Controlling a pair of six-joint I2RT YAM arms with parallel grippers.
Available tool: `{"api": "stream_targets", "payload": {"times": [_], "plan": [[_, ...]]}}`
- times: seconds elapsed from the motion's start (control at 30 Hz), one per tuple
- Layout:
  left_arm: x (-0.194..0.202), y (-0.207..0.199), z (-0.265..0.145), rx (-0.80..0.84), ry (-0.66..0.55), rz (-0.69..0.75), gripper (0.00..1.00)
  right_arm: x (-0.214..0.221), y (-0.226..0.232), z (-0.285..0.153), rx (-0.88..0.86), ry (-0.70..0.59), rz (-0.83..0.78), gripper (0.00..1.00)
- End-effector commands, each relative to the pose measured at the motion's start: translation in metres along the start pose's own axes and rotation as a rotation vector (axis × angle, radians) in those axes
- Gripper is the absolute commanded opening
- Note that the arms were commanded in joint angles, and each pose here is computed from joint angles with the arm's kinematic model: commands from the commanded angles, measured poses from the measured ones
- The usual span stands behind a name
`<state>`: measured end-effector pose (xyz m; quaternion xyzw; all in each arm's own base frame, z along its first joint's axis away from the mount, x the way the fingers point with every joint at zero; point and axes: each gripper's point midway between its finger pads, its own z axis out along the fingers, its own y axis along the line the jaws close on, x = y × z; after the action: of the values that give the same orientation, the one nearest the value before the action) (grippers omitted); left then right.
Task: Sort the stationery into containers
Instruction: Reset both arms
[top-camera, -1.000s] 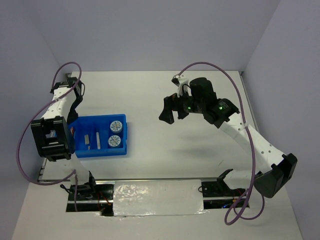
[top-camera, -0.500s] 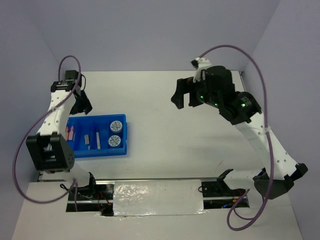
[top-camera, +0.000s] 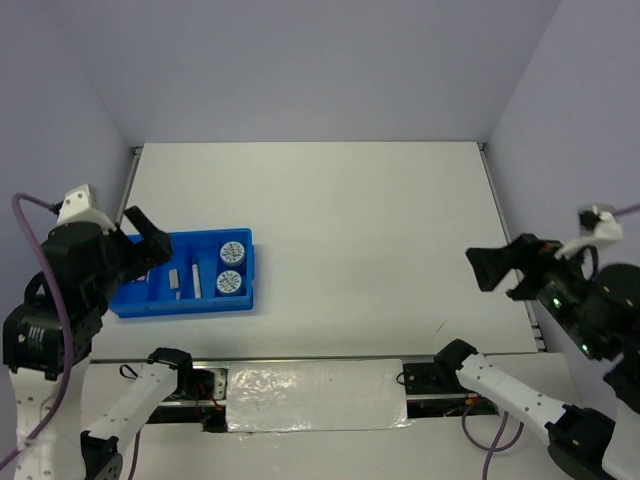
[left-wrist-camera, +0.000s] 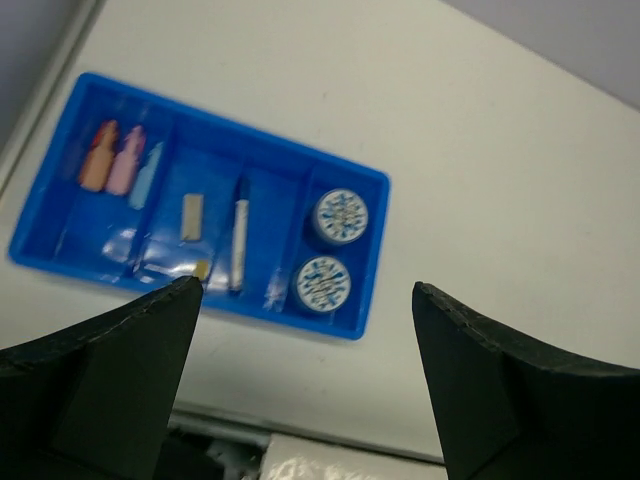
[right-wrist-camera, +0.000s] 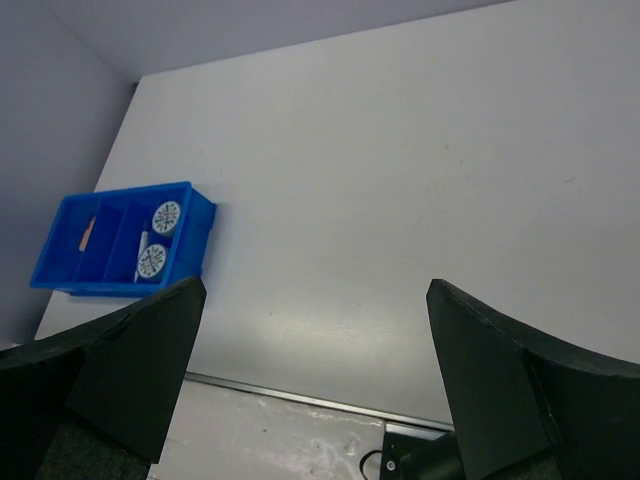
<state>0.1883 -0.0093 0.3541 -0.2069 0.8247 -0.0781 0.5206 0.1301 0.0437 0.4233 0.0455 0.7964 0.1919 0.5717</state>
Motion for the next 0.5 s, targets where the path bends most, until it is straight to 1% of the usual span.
{"api": "stream_targets", "payload": {"times": [0.0, 0.03, 0.07, 0.1, 0.17, 0.2, 0.27, 0.37, 0.47], "plan": [[0.019, 0.046, -0.024, -0.174, 0.024, 0.054, 0.99, 0.028, -0.041, -0.019, 0.131, 0.047, -0.036, 1.0], [0.02, 0.055, -0.036, -0.189, -0.006, 0.046, 0.99, 0.028, -0.049, -0.028, 0.137, 0.021, -0.061, 1.0], [0.026, 0.065, -0.043, -0.219, 0.0, 0.054, 0.99, 0.033, -0.053, -0.029, 0.133, 0.029, -0.09, 1.0], [0.026, 0.072, -0.055, -0.219, -0.035, 0.049, 0.99, 0.034, -0.056, -0.034, 0.126, 0.017, -0.11, 1.0], [0.026, 0.078, -0.068, -0.199, -0.077, 0.072, 0.99, 0.031, -0.063, -0.045, 0.129, -0.028, -0.099, 1.0], [0.023, 0.082, -0.082, -0.182, -0.129, 0.063, 0.99, 0.031, -0.065, -0.05, 0.122, -0.046, -0.09, 1.0], [0.018, 0.088, -0.098, -0.172, -0.179, 0.076, 0.99, 0.031, -0.066, -0.05, 0.125, -0.045, -0.1, 1.0], [0.018, 0.091, -0.108, -0.15, -0.212, 0.096, 0.99, 0.037, -0.064, -0.042, 0.127, -0.009, -0.121, 1.0], [0.023, 0.091, -0.107, -0.145, -0.204, 0.089, 0.99, 0.042, -0.062, -0.034, 0.137, 0.019, -0.125, 1.0]]}}
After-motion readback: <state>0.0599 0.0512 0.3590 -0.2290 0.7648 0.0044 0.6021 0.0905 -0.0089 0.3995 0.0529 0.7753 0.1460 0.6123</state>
